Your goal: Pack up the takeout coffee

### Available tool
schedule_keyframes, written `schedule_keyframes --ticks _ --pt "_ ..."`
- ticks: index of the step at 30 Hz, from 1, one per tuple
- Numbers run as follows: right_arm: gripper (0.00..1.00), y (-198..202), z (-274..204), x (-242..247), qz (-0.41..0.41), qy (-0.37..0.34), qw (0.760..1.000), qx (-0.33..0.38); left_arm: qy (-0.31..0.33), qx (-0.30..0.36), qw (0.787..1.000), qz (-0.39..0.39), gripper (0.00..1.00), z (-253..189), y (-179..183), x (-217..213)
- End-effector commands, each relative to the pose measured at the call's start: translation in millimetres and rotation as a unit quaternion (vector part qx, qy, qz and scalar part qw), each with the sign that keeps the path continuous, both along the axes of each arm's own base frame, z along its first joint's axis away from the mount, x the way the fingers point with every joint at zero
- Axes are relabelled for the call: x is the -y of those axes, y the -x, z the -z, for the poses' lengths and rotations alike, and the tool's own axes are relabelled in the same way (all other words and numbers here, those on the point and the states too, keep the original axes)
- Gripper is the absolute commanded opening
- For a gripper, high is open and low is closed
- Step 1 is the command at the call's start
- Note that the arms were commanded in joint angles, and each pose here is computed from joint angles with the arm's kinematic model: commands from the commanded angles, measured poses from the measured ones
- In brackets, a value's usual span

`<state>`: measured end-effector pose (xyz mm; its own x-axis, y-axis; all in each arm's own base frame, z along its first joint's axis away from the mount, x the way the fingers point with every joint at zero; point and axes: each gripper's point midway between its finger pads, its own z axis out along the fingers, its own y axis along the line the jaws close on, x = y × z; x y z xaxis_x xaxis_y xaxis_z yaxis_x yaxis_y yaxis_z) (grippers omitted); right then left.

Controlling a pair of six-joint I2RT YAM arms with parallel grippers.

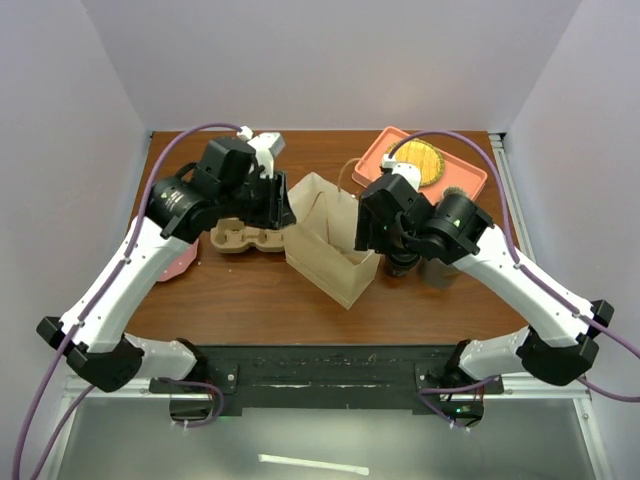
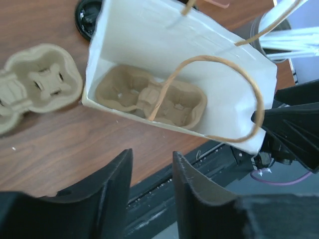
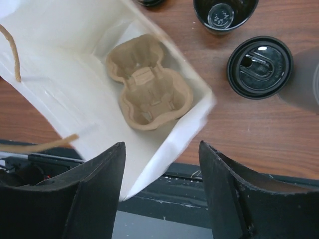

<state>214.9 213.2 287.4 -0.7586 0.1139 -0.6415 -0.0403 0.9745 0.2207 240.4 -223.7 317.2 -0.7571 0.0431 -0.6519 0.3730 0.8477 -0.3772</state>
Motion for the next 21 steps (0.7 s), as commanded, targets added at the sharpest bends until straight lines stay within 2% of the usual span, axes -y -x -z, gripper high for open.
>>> schedule_keyframes --ticks 1,5,9,16,18,19,21 --pt "0.67 -0.8 -21.0 18.1 0.033 0.016 0.999 0.012 -0.026 0.047 0.997 -0.05 0.48 -20.5 -28.8 -10.8" --pt "0.68 10.4 -27.7 10.9 0.051 -0.029 0.998 -0.02 -0.082 0.078 0.992 -0.056 0.54 -20.4 -59.5 -14.8" --pt "0.65 12.9 -10.8 -3.3 0.055 -0.055 0.996 -0.045 -0.092 0.089 0.991 -0.042 0.55 -11.6 -83.0 -1.8" --pt "0.58 10.4 17.3 0.5 0.074 -0.024 0.995 -0.06 -0.128 0.067 0.99 -0.01 0.52 20.3 -97.8 10.0" --pt "0.48 6.7 19.0 2.6 0.078 -0.012 0.995 -0.054 -0.128 0.069 0.989 -0.011 0.49 19.0 -99.0 10.0" --pt "0.34 3.5 15.6 3.9 0.079 -0.01 0.996 -0.043 -0.125 0.071 0.99 -0.008 0.4 17.0 -98.1 10.9" --pt "0.16 -0.2 12.6 5.6 0.071 0.003 0.997 -0.033 -0.115 0.072 0.991 -0.001 0.21 9.7 -94.7 13.1"
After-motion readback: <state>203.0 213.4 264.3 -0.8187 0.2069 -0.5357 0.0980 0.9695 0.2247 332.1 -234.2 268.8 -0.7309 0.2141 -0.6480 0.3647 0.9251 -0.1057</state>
